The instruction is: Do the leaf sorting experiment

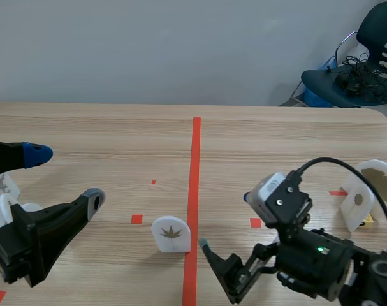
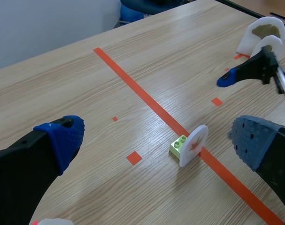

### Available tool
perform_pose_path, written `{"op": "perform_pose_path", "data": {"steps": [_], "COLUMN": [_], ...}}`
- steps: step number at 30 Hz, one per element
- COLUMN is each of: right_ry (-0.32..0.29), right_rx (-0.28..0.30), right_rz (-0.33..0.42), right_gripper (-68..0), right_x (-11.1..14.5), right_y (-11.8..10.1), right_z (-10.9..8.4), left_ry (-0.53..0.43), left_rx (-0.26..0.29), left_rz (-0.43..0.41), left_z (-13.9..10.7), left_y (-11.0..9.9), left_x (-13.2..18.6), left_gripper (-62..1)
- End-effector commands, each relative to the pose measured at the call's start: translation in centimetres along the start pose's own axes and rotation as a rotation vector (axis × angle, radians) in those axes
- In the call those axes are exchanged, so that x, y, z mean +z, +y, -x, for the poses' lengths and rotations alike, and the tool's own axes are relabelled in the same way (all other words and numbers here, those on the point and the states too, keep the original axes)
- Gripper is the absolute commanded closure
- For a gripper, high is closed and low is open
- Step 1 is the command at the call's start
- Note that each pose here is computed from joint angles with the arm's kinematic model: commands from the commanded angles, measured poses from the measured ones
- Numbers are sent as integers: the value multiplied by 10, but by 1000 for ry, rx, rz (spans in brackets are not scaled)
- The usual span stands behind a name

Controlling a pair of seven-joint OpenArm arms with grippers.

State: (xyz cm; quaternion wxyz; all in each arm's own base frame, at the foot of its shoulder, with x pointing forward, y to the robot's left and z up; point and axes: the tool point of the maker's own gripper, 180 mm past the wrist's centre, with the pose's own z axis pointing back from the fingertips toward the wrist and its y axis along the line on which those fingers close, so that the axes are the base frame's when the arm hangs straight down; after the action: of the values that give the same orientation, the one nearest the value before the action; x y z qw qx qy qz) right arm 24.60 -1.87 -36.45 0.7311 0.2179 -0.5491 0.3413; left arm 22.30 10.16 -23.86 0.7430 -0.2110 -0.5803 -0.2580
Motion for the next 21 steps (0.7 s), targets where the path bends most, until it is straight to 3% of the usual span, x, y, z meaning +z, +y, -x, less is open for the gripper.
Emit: {"op": "perform_pose_path", "data": {"steps": [1, 4, 6, 10, 13, 18, 21], "right_ry": [-60, -54, -64, -61, -39, -33, -37], "right_rx": [7, 0, 29, 74, 73, 67, 66], "right_rz": [1, -60, -98, -100, -95, -91, -91], "right_gripper": [-679, -679, -679, -654, -505, -181, -92], "right_x": [-15, -37, -45, -50, -48, -45, -45], "right_y": [-3, 16, 29, 38, 40, 42, 42], "right_z": [-19, -15, -17, -16, -10, -6, -7], "left_ry": [-42, -45, -46, -50, -50, -60, -60], "left_rx": [-10, -10, -10, -8, -8, -8, -8], "left_rz": [4, 4, 4, 4, 4, 4, 4], "left_z": [-13, -14, -14, -15, -15, -16, -16], "left_y": [-1, -1, -1, -1, -1, -1, -1], "left_x": [-1, -1, -1, -1, -1, -1, -1], "left_gripper": [-623, -623, -623, -623, -623, -623, -623]}}
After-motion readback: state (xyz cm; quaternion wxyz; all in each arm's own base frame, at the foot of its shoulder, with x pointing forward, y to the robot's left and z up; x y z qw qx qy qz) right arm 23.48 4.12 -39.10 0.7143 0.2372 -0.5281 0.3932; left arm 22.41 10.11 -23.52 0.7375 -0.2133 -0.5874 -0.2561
